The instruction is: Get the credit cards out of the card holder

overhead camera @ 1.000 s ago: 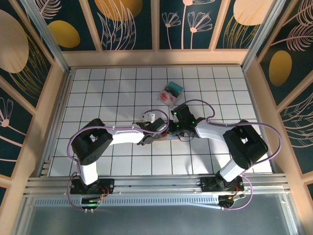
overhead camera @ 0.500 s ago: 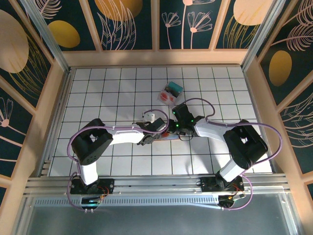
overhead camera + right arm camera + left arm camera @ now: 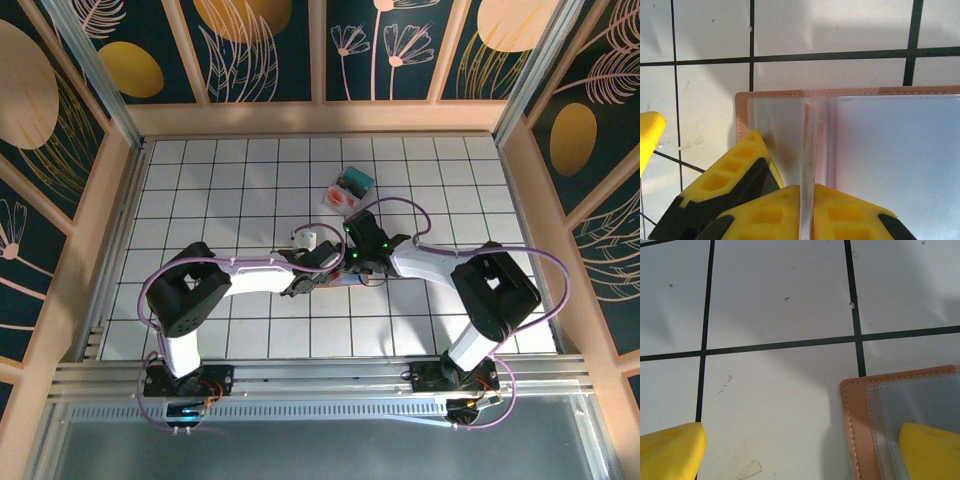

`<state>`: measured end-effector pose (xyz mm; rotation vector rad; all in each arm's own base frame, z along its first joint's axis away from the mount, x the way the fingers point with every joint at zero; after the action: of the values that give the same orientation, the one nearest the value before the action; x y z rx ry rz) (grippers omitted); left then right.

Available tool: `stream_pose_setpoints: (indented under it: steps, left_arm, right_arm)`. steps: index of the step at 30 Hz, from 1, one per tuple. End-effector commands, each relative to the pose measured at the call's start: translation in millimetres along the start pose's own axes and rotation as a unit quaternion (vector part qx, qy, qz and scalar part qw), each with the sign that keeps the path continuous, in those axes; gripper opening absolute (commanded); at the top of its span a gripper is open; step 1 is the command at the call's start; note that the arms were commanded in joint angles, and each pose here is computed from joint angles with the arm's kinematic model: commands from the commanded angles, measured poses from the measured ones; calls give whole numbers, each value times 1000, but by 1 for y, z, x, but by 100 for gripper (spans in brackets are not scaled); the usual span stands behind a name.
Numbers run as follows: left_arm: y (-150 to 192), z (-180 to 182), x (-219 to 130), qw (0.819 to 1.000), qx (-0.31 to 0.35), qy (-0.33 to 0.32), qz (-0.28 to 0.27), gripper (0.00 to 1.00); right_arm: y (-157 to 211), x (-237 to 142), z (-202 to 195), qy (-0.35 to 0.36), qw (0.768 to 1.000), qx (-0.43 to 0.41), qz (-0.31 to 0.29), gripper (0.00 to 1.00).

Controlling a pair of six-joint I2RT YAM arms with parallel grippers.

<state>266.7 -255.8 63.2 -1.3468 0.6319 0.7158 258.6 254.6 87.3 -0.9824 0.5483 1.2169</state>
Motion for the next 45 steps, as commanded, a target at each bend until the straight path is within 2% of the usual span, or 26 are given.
stream_pose_setpoints:
  steps: [1,9,23,35,41,45]
  left_arm:
    - [12,5,7,1000,2,-11,15,99]
    - [15,16,7,999,3,-39,10,99]
    - [18,45,9,997,2,-76,6,99]
    - [-8,64,-7,995,-8,-91,-33,99]
    - [-29,69,-29,996,-47,-61,-55,99]
    - [-29,61,-34,996,-71,-16,-43,99]
  right_arm:
    - [-6,0,3,13,1000,-8,-12,9]
    - [-9,-8,-1,40,999,-18,-24,1]
    - [-23,-36,5,46,997,-29,-60,0]
    - [-36,-65,4,48,993,-32,-103,0]
    - [-42,-76,2,50,990,-35,-125,0]
    - [-54,-86,1,60,986,-51,-148,0]
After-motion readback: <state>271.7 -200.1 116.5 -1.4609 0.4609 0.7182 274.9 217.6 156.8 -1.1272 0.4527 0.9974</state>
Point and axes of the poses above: each hand's point on the last joint's axis, 136 mm out from that joint toward the fingers, its own x axis out along the fingers, its own z axis along the line the jaws close on, y = z × x, the point moved 5 cm from there along -x, back along the fingers, and after that the axes turned 1 degree about -x, right-handed, at the moved point
